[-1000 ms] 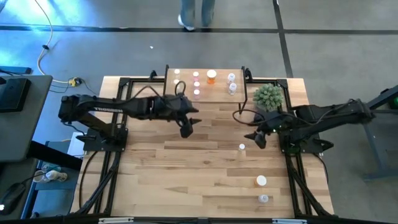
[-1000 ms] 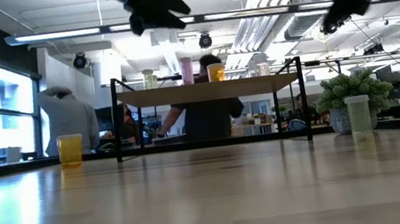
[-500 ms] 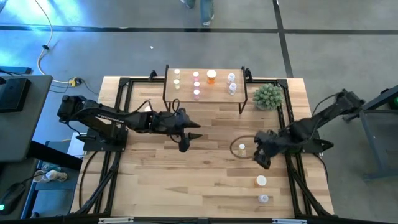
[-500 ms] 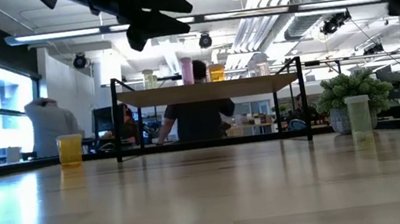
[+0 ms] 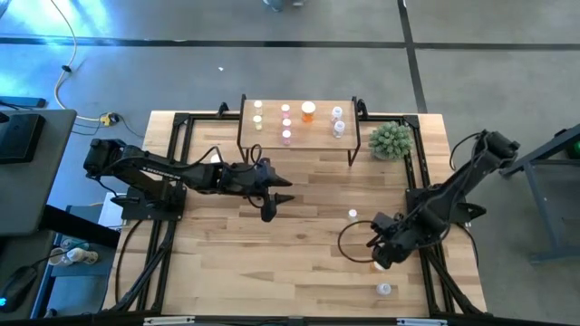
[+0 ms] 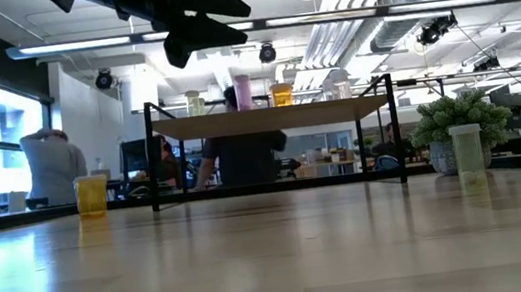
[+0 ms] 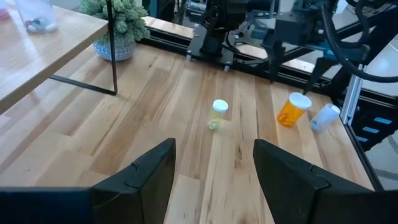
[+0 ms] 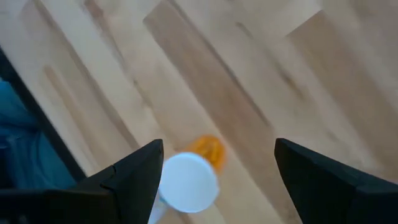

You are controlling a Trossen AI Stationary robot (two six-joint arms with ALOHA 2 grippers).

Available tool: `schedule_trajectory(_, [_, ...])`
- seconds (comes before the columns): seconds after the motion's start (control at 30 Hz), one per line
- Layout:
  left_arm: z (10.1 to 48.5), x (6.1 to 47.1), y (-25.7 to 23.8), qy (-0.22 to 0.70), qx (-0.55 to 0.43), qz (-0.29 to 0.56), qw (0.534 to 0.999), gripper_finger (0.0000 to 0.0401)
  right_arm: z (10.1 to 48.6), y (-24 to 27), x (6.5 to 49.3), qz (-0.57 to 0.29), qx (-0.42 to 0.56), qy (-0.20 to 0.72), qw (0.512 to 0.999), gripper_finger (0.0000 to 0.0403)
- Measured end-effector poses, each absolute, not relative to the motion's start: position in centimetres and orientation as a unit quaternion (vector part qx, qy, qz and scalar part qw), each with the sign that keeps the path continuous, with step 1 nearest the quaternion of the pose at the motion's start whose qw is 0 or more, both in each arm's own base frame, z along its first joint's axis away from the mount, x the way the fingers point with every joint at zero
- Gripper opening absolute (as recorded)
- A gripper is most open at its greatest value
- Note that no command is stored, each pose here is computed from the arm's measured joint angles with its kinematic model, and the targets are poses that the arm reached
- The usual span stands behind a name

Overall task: Pick and place medicine bottles onto shelf by color
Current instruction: Put the bottom orange pill bottle aligned with the other orange pill bottle on the shelf

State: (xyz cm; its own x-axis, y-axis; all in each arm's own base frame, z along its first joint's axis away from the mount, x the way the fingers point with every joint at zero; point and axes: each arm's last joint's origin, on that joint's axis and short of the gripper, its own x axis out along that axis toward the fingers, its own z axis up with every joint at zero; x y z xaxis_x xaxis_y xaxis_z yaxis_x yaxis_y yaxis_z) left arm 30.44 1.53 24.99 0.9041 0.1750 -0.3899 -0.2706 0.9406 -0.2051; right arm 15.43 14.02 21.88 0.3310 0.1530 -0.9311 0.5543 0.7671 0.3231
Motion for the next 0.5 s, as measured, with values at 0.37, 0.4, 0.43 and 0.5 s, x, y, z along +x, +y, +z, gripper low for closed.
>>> schedule_trajectory(0.37, [25.0,30.4,1.6,0.187,-0.125,0.115,0.968,0.0207,20.6,16.2,15.4,-0.136,0.331,0.568,0.741,0.0298])
schedule_trajectory(0.4, [25.0,30.4,1.6,0.187,-0.125,0.115,0.968,0.0207,20.5,16.4,15.5,-0.134,0.332,0.568,0.741,0.0298])
schedule_trajectory(0.43, [25.0,30.4,1.6,0.187,-0.125,0.115,0.968,0.0207,20.4,16.5,15.6,-0.133,0.333,0.567,0.742,0.0298])
schedule_trajectory(0.5, [25.0,30.4,1.6,0.187,-0.125,0.115,0.968,0.0207,20.3,16.6,15.7,-0.133,0.334,0.566,0.742,0.0298])
